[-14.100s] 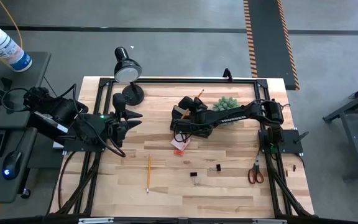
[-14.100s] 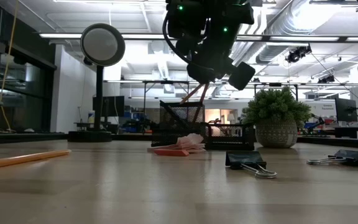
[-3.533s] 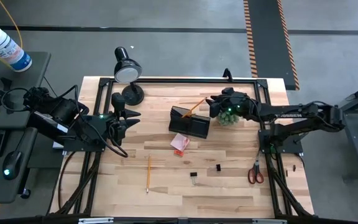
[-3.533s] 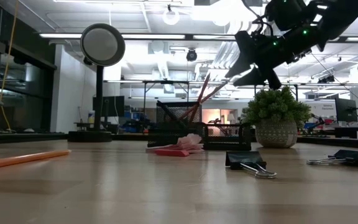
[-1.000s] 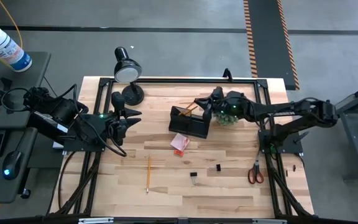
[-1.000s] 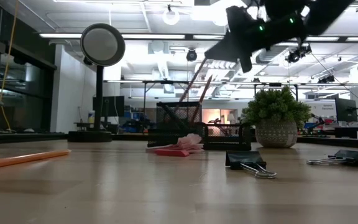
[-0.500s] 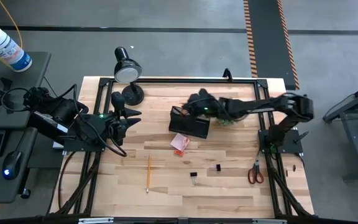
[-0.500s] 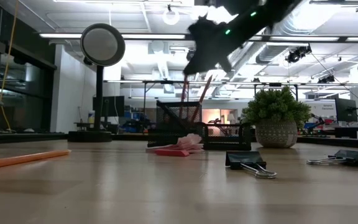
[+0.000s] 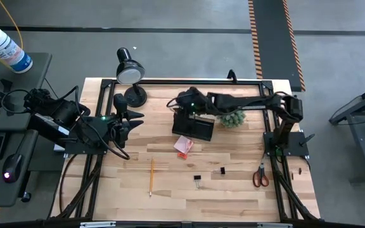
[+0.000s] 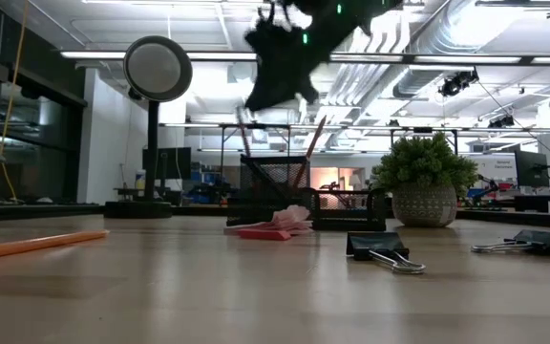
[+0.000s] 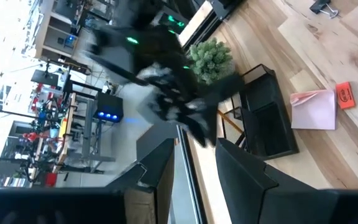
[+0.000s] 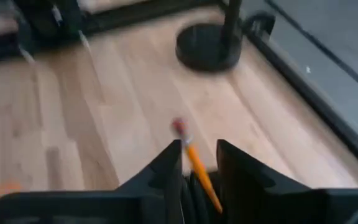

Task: Pick and place office supplies into organizer
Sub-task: Put the orange pencil into the black desk organizer

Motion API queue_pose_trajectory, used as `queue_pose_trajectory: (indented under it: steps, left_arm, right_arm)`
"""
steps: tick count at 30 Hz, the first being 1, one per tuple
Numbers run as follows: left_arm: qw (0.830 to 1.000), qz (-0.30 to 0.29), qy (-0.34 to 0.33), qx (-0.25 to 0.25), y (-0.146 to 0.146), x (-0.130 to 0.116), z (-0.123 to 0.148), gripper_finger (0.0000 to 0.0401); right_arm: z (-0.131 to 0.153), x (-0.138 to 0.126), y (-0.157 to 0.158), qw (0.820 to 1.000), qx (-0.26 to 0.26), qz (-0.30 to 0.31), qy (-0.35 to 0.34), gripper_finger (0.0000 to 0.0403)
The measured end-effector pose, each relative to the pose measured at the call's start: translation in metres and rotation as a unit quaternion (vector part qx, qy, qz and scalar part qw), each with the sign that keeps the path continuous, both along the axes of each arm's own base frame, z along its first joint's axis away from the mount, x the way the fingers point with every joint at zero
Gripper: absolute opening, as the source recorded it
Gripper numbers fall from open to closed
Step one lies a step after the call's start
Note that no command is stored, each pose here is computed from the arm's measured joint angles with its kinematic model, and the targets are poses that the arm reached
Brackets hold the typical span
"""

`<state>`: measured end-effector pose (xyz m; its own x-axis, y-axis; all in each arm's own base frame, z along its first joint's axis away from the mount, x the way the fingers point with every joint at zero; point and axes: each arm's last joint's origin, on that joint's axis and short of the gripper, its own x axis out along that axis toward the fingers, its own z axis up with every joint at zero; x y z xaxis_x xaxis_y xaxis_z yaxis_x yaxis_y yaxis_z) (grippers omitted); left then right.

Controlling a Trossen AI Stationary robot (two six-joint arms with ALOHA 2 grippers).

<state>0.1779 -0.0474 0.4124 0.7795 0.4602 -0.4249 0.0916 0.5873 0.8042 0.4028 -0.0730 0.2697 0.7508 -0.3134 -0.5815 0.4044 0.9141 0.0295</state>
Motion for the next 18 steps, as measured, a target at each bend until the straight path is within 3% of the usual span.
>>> queue_pose_trajectory:
  steps: [9, 18]
  left_arm:
    - [1.000, -0.007, 0.012, -0.002, 0.000, -0.001, -0.002, 0.0106]
    - [0.998, -0.001, 0.054, -0.030, 0.002, -0.008, -0.011, 0.0106]
  right_arm:
    - [0.029, -0.002, 0.024, 0.997, -0.020, 0.013, 0.068, 0.0139]
    - [0.029, -0.005, 0.107, 0.985, -0.007, 0.138, 0.099, 0.0129]
